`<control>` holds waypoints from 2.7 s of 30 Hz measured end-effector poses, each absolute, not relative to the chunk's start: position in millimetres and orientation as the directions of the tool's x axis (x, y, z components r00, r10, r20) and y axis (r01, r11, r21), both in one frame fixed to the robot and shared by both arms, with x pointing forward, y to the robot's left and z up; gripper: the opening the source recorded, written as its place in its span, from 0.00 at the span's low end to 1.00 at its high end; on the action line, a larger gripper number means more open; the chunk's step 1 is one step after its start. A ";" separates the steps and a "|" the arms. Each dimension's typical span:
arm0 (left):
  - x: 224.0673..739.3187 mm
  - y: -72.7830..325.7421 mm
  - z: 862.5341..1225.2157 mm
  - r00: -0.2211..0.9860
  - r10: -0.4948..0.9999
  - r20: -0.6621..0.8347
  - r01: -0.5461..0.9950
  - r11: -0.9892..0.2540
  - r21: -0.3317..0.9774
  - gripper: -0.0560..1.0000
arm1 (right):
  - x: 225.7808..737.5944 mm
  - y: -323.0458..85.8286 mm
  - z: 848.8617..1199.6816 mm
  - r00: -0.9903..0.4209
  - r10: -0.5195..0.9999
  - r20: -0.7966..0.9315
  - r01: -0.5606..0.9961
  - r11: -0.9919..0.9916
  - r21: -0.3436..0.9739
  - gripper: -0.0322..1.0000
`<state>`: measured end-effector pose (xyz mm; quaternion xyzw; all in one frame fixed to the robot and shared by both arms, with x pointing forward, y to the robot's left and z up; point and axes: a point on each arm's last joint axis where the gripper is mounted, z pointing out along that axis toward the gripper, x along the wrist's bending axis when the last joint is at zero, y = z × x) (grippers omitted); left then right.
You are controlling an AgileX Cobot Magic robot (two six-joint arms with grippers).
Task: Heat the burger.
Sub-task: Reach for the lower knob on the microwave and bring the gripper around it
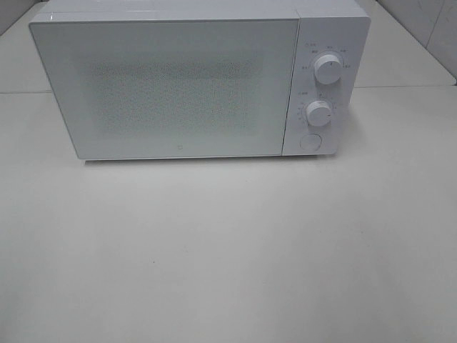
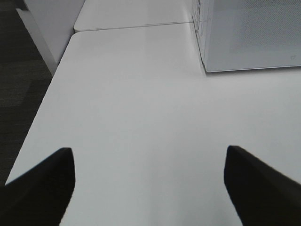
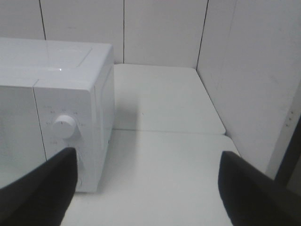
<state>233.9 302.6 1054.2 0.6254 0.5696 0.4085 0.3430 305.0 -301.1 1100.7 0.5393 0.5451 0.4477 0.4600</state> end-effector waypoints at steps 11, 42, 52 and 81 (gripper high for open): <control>233.9 302.6 1054.2 0.018 0.993 0.120 0.432 -0.116 0.894 0.81 | 360.3 -293.5 1098.0 -0.037 0.999 -0.032 0.190 0.038 0.981 0.80; 233.9 302.6 1054.2 0.018 0.993 0.120 0.432 -0.116 0.894 0.81 | 457.2 -268.7 1020.2 -0.161 0.987 0.002 0.316 0.050 0.947 0.77; 233.9 302.6 1054.2 0.018 0.993 0.120 0.432 -0.116 0.894 0.81 | 482.6 -275.5 989.8 -0.034 0.999 0.017 0.358 -0.003 0.934 0.77; 233.9 302.6 1054.2 0.018 0.993 0.120 0.432 -0.116 0.894 0.81 | 492.3 -187.9 934.2 -0.031 0.993 -0.113 0.146 0.117 0.982 0.77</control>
